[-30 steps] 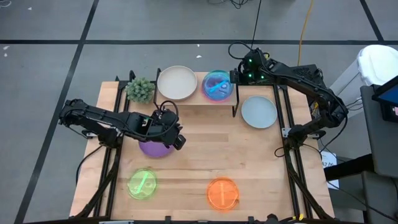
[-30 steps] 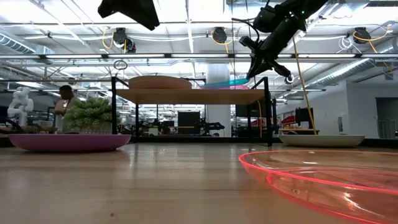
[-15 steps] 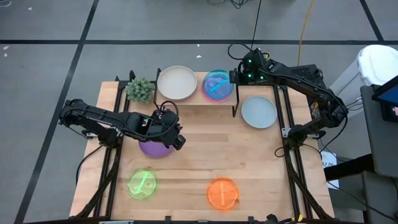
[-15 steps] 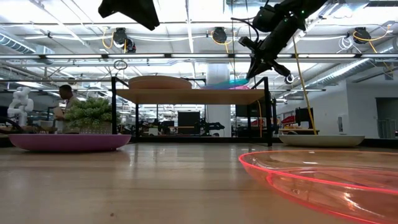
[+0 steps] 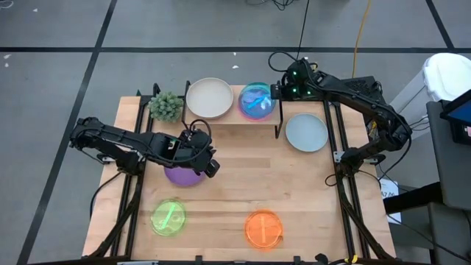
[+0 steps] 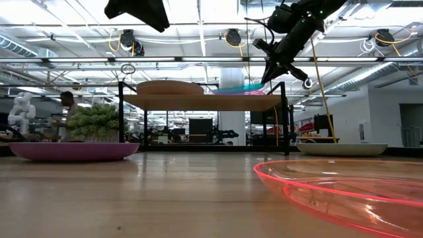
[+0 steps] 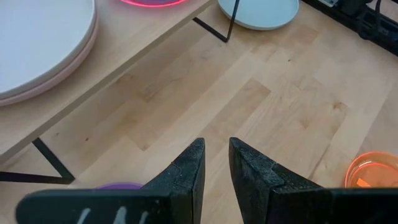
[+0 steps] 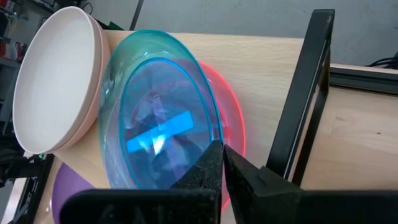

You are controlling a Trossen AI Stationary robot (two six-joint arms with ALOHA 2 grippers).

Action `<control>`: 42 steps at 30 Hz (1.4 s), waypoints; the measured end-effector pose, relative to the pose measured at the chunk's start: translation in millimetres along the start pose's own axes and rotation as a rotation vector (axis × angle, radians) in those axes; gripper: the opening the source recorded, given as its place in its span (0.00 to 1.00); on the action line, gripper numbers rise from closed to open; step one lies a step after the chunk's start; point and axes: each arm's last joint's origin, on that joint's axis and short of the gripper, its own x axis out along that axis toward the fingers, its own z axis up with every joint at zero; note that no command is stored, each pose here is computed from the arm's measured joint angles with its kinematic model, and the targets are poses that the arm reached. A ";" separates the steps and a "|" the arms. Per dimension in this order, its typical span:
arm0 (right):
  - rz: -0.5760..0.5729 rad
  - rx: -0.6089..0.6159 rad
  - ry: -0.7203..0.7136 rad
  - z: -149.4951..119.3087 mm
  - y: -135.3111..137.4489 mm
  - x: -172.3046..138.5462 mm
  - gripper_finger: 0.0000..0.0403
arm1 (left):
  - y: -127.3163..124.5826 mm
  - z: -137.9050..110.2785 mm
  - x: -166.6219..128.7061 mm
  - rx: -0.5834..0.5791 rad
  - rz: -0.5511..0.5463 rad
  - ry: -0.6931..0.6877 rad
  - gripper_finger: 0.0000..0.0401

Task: Place and stack plates onto a shelf
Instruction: Stack the small blue plate on top of the small pink plate on the shelf, then stack the purple plate on top of the gray plate on the shelf

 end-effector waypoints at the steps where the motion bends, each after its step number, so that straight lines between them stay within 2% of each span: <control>1: 0.000 -0.001 0.000 0.0 0.0 0.0 0.00 | 0.0 0.0 0.0 0.000 0.000 0.000 0.19; 6: -0.005 -0.004 -0.004 0.1 -0.2 0.0 0.02 | 0.0 0.0 0.0 -0.001 0.000 0.000 0.19; 19: -0.017 -0.002 -0.014 0.4 -0.5 -0.1 0.20 | 0.0 -0.1 0.0 -0.007 -0.001 0.002 0.19; 26: 0.031 -0.060 -0.052 -1.6 4.9 -21.7 0.22 | -0.4 -0.7 0.1 -0.010 -0.023 0.028 0.19; 32: 0.087 -0.103 -0.073 -9.7 11.0 -50.1 0.22 | 3.9 -9.2 9.7 -0.049 -0.059 0.147 0.19; 37: 0.133 -0.142 -0.079 -21.1 19.7 -68.3 0.22 | 6.0 -30.6 31.6 -0.080 -0.187 0.335 0.19; 42: 0.181 -0.190 -0.061 -35.0 30.5 -79.3 0.22 | 12.3 -51.2 45.4 -0.232 -0.130 0.420 0.19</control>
